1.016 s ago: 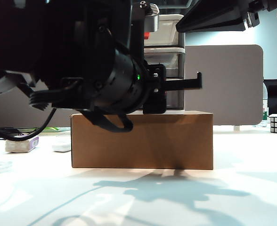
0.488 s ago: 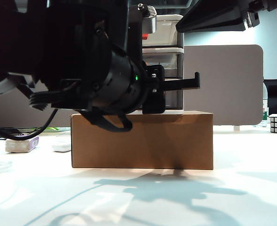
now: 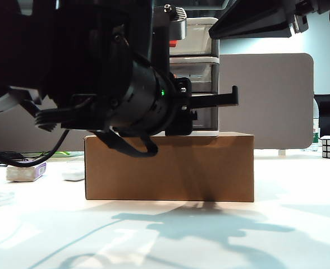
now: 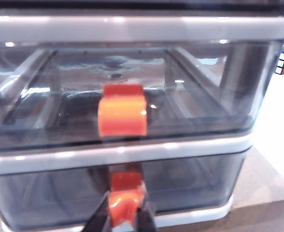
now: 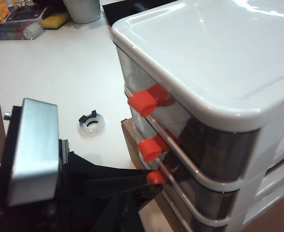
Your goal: Open the third layer of the drawer on the table, pick up the transparent tape on the table and put it in, and finally close the drawer.
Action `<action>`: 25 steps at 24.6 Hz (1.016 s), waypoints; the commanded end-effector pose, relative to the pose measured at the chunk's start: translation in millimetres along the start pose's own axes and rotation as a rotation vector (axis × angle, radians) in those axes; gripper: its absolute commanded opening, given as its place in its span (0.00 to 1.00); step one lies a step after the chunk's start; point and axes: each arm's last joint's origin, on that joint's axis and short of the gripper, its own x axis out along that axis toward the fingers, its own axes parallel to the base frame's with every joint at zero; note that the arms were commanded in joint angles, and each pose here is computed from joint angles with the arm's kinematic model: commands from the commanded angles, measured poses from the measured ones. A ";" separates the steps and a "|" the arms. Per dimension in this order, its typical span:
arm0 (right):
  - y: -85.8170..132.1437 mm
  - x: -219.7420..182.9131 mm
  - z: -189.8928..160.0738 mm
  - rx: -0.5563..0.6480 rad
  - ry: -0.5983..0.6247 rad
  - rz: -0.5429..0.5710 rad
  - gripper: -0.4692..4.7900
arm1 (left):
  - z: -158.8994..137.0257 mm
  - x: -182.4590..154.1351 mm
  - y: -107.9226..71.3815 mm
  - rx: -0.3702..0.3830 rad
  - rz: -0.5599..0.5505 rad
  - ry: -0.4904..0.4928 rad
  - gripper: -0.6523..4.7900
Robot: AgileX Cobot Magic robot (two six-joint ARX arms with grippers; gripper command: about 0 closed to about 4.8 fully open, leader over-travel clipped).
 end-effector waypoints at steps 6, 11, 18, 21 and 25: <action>-8.5 17.2 2.4 -0.027 -0.059 0.017 0.08 | 1.6 0.4 0.0 -0.030 0.003 -0.006 0.11; -16.9 32.3 -5.4 -0.018 -0.041 -0.010 0.08 | 0.8 -9.5 -7.2 -0.027 0.002 -0.006 0.11; -19.0 36.5 -7.3 -0.020 -0.043 -0.011 0.08 | -5.8 -35.6 -16.9 -0.005 0.018 0.002 0.11; -19.0 36.5 -7.3 -0.020 -0.043 -0.012 0.08 | -7.0 -47.2 -22.8 -0.001 0.014 0.002 0.11; -19.1 36.5 -7.4 -0.019 -0.043 -0.015 0.08 | -7.8 -64.4 -30.7 0.002 0.027 -0.003 0.11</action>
